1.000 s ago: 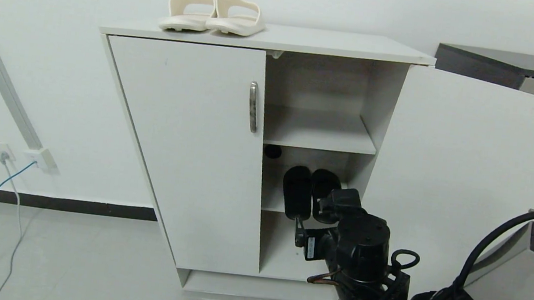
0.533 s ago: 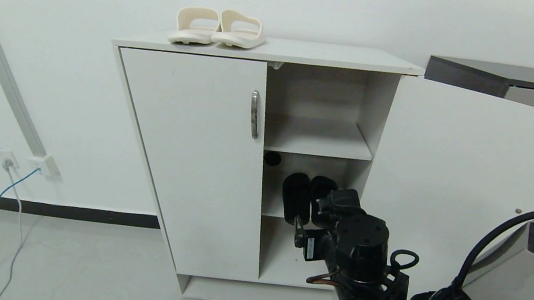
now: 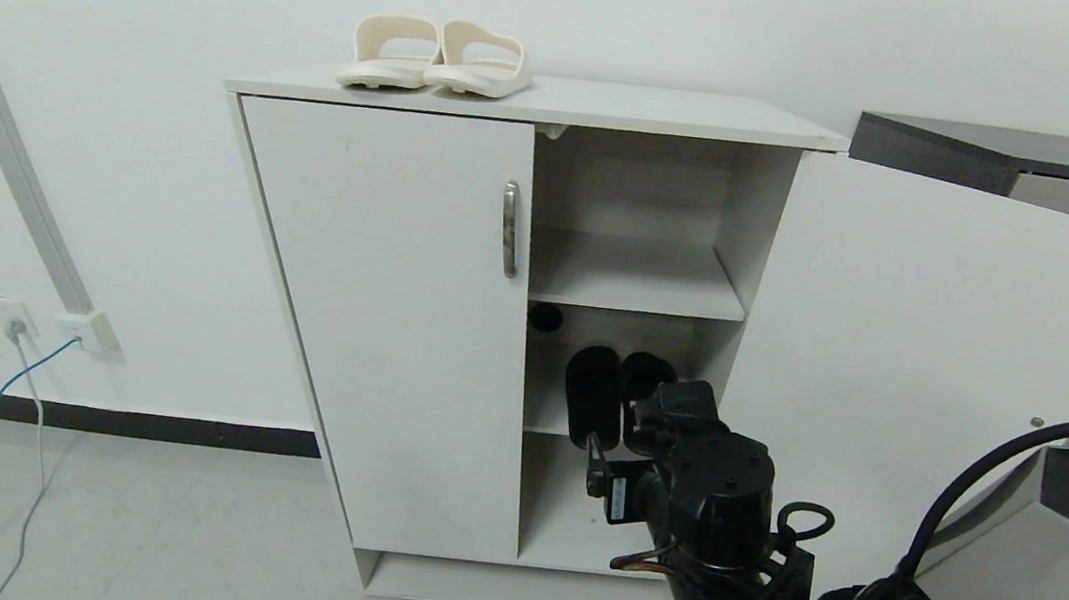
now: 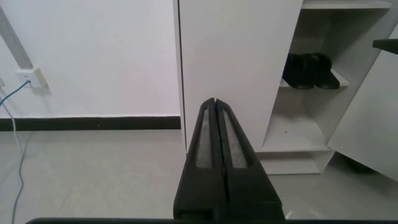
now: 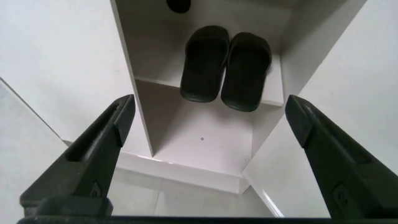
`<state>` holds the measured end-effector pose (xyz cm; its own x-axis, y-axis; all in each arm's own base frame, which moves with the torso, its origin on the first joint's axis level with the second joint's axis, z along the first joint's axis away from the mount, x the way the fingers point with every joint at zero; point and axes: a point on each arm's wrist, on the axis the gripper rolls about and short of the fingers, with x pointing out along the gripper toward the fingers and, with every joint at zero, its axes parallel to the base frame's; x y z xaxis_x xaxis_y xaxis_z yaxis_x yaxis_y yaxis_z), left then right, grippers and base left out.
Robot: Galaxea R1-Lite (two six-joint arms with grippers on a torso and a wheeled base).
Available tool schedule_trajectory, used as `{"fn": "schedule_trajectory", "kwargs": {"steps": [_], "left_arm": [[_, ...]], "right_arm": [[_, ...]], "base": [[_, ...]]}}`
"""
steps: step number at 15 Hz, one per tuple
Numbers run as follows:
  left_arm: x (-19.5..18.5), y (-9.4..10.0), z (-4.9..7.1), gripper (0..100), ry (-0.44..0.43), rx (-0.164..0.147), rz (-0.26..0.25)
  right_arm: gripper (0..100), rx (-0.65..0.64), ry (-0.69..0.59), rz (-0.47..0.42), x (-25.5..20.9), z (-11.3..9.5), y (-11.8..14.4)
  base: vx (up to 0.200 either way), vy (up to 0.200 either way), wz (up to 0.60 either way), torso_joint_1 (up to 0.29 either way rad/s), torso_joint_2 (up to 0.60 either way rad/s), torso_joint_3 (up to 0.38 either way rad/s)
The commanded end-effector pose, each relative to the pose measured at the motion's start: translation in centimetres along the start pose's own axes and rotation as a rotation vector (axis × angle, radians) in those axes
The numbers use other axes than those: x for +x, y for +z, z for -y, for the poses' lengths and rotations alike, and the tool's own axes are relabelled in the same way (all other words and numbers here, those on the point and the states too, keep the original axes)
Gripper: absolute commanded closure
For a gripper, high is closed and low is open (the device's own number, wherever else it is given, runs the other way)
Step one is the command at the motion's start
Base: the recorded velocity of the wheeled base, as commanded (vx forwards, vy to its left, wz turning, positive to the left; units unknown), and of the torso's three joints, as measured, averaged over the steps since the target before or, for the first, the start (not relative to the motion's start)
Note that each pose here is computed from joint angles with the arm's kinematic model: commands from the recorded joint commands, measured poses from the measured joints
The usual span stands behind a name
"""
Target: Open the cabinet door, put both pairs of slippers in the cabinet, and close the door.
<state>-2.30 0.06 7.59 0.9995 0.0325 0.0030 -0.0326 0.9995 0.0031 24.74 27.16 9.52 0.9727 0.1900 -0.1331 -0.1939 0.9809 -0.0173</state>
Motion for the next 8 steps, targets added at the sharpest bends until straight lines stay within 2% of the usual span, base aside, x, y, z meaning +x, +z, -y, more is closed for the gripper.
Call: {"fn": "schedule_trajectory", "kwargs": {"steps": [1, 8], "left_arm": [[0.01, 0.00, 0.00, 100, 0.000, 0.000, -0.001], [0.01, 0.00, 0.00, 100, -0.002, 0.000, -0.001]], "right_arm": [[0, -0.005, 0.000, -0.006, 0.03, -0.06, -0.23], [0, -0.006, 0.003, -0.007, -0.02, -0.16, -0.30]], "base": [[0.000, 0.200, 0.00, 0.002, 0.01, 0.012], [0.000, 0.200, 0.00, 0.004, 0.00, 0.004]]}}
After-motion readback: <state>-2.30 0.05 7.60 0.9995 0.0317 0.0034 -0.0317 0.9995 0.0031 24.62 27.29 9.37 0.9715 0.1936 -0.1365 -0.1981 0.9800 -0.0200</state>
